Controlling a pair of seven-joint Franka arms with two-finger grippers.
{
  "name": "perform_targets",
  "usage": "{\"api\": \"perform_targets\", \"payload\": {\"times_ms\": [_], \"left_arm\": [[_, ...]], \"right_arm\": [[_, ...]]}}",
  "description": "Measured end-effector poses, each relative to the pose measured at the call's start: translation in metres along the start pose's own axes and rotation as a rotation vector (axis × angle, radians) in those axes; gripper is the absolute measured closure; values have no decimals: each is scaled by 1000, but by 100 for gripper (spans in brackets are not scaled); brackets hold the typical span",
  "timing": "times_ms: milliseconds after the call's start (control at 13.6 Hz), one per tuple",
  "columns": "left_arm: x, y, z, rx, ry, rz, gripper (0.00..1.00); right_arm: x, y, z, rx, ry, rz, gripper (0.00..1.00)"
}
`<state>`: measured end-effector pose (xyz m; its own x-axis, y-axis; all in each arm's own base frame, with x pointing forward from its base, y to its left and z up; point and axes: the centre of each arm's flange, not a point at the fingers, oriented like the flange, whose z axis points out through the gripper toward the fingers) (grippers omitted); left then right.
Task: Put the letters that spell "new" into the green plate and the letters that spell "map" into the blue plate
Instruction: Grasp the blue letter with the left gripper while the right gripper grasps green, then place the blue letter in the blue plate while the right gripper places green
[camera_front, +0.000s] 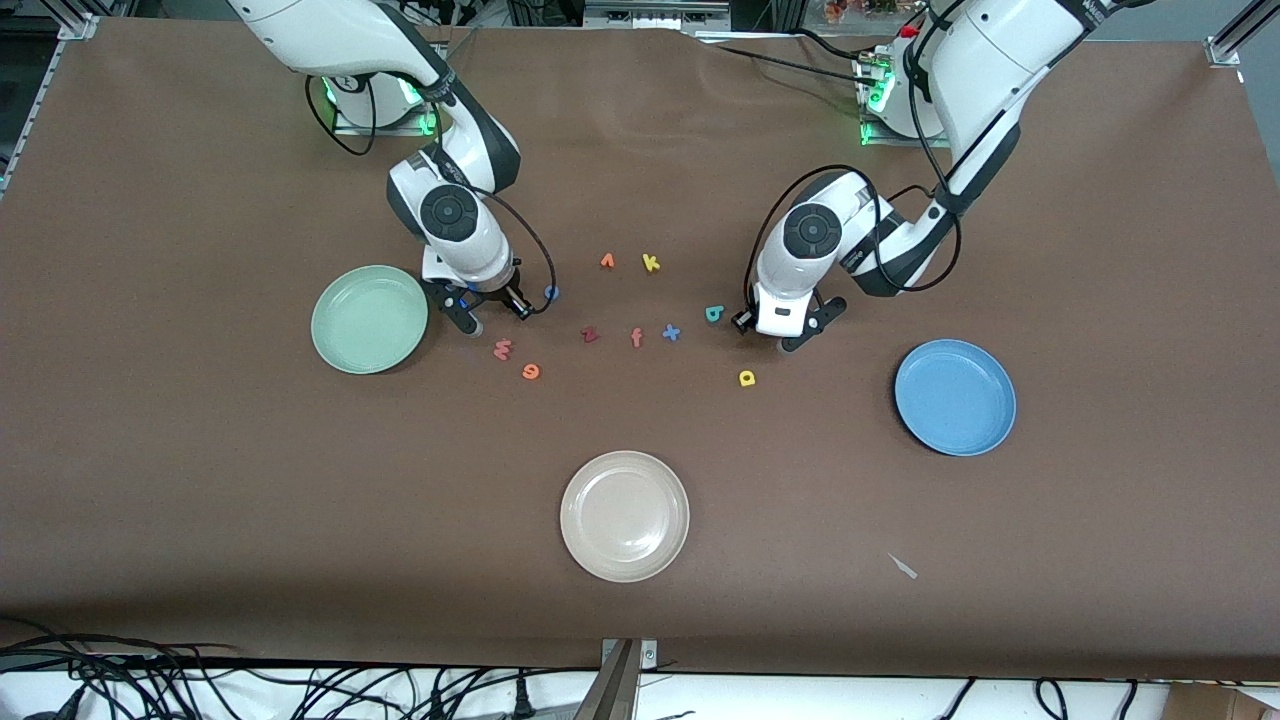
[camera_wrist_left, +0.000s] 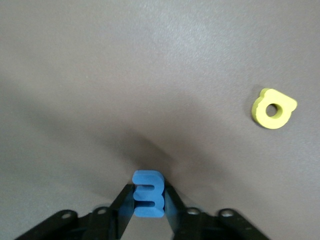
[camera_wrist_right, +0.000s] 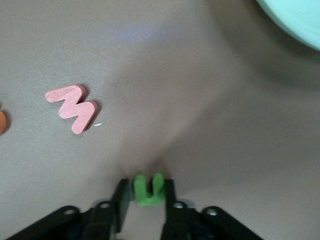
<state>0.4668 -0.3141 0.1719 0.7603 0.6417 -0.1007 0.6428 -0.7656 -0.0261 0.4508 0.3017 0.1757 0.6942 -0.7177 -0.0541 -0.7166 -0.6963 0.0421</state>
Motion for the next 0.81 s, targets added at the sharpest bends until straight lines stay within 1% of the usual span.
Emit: {"api": "perform_targets", "payload": {"times_ms": [74, 295, 442, 663, 810], "left_arm": [[2, 1, -2, -4, 3, -3, 72], [11, 8, -11, 14, 15, -12, 72], [17, 14, -20, 34, 23, -6, 72], [32, 23, -40, 87, 36, 55, 72], [58, 32, -67, 110, 47, 131, 72]], "right_arm": [[0, 0, 0, 0, 1, -1, 74], [4, -1, -4, 1, 9, -3, 74], [16, -2, -19, -16, 30, -29, 74], [59, 11, -62, -67, 68, -127, 74], [95, 27, -87, -91, 85, -193, 74]]}}
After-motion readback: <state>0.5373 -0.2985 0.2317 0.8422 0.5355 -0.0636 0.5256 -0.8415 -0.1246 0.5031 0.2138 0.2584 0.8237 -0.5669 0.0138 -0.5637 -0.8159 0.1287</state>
